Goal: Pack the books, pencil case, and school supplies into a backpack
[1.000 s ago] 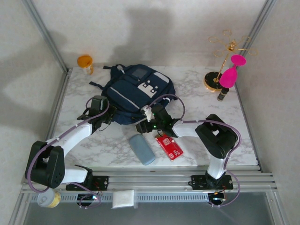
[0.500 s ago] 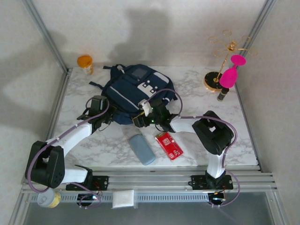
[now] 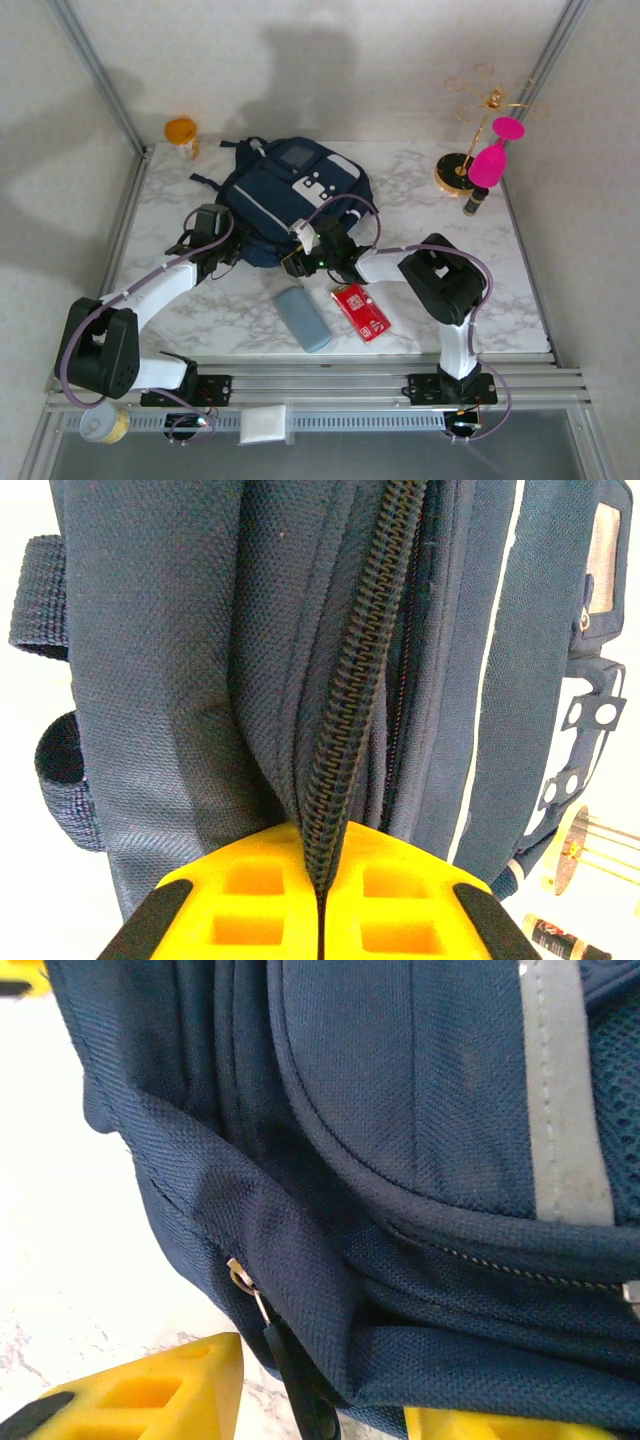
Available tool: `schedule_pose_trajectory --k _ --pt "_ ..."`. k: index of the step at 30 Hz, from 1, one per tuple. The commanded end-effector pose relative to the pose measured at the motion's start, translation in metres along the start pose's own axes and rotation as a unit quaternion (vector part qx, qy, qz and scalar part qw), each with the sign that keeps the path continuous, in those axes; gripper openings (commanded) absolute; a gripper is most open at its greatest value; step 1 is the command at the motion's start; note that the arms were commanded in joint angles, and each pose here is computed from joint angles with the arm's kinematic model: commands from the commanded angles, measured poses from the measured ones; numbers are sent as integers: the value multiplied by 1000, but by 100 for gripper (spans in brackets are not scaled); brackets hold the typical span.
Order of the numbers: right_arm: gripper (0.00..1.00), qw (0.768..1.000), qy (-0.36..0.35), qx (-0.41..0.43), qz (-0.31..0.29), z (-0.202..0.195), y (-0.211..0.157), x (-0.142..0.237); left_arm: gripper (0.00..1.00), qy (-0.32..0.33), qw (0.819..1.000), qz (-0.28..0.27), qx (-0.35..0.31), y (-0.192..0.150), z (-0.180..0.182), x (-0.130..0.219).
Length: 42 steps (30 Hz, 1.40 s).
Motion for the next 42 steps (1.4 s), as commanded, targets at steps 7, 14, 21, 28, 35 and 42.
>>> schedule_pose_trajectory --k 7,14,21,28,35,42 --pt "21 999 -33 27 -6 4 6 -1 0 -50 999 3 -1 -3 -28 7" --pt "0 998 -62 10 -4 3 3 21 0 -59 998 -1 3 -2 -33 15" --pt "0 996 -80 -24 -18 9 -6 51 0 -76 997 -5 8 0 -38 30" --pt "0 993 -110 -53 -9 6 -16 72 0 -91 996 3 16 -1 -42 40" --pt "0 981 -175 -86 12 -12 -36 92 0 -96 995 -7 17 7 -46 49" --pt "0 985 -162 -63 9 -5 -31 88 0 -110 993 3 30 7 -48 52"
Point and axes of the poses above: each hand's point on the last joint's axis, 136 mm out from that joint toward the fingers, its own x axis back along the fingers, its own z axis along the line the jaws close on, y = z × x, the point moved 3 cm from there along x, back along the fingers, and after that the axes turned 14 degrees about x, right-handed, at the moved point
